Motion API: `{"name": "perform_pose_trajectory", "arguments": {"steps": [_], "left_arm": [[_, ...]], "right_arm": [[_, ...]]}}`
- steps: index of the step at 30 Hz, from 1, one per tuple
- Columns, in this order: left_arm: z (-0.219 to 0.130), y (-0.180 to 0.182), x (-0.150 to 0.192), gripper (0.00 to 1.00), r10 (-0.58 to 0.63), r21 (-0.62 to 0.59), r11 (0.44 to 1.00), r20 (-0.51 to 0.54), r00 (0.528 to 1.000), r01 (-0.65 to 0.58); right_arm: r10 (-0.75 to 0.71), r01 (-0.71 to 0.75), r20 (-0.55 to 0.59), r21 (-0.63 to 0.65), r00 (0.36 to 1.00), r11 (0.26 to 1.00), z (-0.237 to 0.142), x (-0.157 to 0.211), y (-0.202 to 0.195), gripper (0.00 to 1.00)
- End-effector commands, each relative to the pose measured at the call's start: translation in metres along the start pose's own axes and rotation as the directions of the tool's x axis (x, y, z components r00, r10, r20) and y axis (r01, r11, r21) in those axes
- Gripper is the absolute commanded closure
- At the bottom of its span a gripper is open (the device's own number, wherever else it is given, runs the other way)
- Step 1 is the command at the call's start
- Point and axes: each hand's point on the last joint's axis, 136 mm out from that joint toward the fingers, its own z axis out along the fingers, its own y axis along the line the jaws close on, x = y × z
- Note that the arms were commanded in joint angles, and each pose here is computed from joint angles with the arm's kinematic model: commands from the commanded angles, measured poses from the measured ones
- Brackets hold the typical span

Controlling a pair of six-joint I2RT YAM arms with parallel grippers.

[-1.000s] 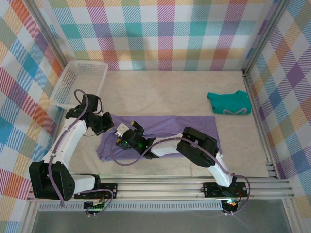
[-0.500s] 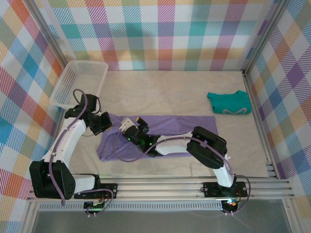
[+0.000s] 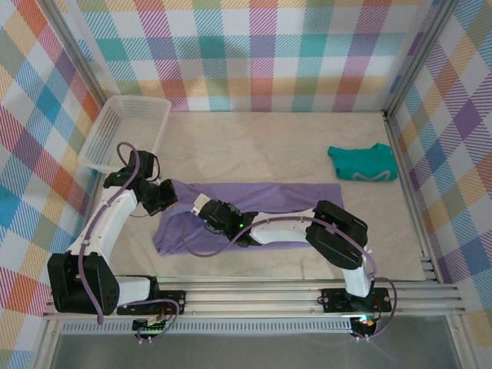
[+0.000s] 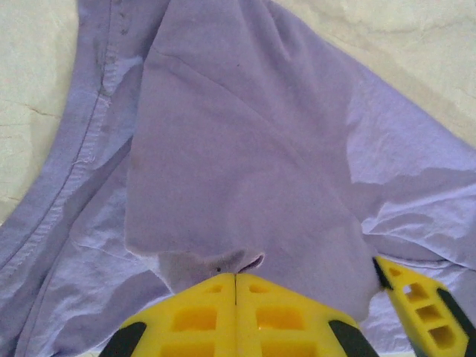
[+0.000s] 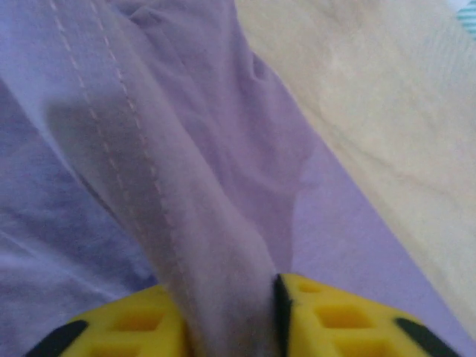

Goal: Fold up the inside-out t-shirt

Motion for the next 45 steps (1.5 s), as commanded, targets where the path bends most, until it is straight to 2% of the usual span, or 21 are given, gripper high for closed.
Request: {"name": "perform_pose_trajectory", "arguments": {"steps": [1, 6, 9, 11, 14, 18, 21, 25, 30, 34, 39, 45], "left_arm": [[0.007, 0.01, 0.008, 1.0, -0.025, -0.005, 1.0, -0.012, 1.0, 0.025], [0.016, 0.021, 0.023, 1.0, -0.072, -0.013, 0.997, -0.025, 0.997, 0.072], [0.019, 0.029, 0.03, 1.0, -0.103, -0.019, 0.995, -0.013, 0.995, 0.103], [0.023, 0.032, 0.035, 0.98, -0.129, -0.012, 0.992, -0.011, 0.992, 0.129], [0.026, 0.035, 0.043, 0.82, -0.16, 0.005, 0.987, -0.01, 0.987, 0.16], [0.013, 0.046, 0.034, 0.6, -0.145, -0.043, 0.988, 0.082, 0.986, 0.149], [0.001, 0.043, 0.019, 0.5, -0.119, -0.043, 0.991, 0.16, 0.98, 0.128], [0.002, 0.037, -0.008, 0.39, -0.097, -0.038, 0.993, 0.244, 0.965, 0.11], [0.03, 0.037, -0.042, 0.18, -0.078, -0.088, 0.99, 0.287, 0.955, 0.107], [0.052, 0.039, -0.056, 0.02, -0.053, -0.122, 0.989, 0.272, 0.961, 0.089], [0.072, 0.049, -0.059, 0.0, -0.011, -0.189, 0.98, 0.226, 0.974, 0.055], [0.097, 0.048, -0.048, 0.0, 0.007, -0.173, 0.985, 0.114, 0.993, 0.013]], "right_arm": [[-0.014, 0.013, -0.006, -0.102, 1.0, 0.995, -0.011, 0.001, 0.01, 0.75], [-0.042, 0.036, -0.019, -0.234, 0.999, 0.972, -0.02, 0.014, 0.032, 0.9], [-0.068, 0.052, -0.041, -0.313, 0.997, 0.948, -0.023, 0.025, 0.045, 0.89], [-0.086, 0.058, -0.065, -0.352, 0.994, 0.934, -0.024, 0.035, 0.052, 0.83], [-0.114, 0.066, -0.101, -0.393, 0.988, 0.917, -0.031, 0.05, 0.057, 0.72], [-0.103, 0.046, -0.107, -0.444, 0.989, 0.895, -0.05, 0.051, 0.049, 0.54], [-0.029, -0.011, -0.067, -0.532, 0.997, 0.847, -0.071, 0.033, 0.042, 0.48], [0.117, -0.111, -0.036, -0.66, 0.993, 0.743, -0.081, 0.007, 0.04, 0.46], [0.319, -0.346, -0.162, -0.628, 0.934, 0.697, -0.036, -0.002, 0.031, 0.54], [0.387, -0.476, -0.281, -0.582, 0.878, 0.659, -0.006, 0.008, 0.036, 0.64], [0.405, -0.56, -0.386, -0.558, 0.829, 0.613, 0.004, 0.032, 0.051, 0.67], [0.408, -0.552, -0.373, -0.549, 0.834, 0.628, -0.006, 0.031, 0.04, 0.63]]}}
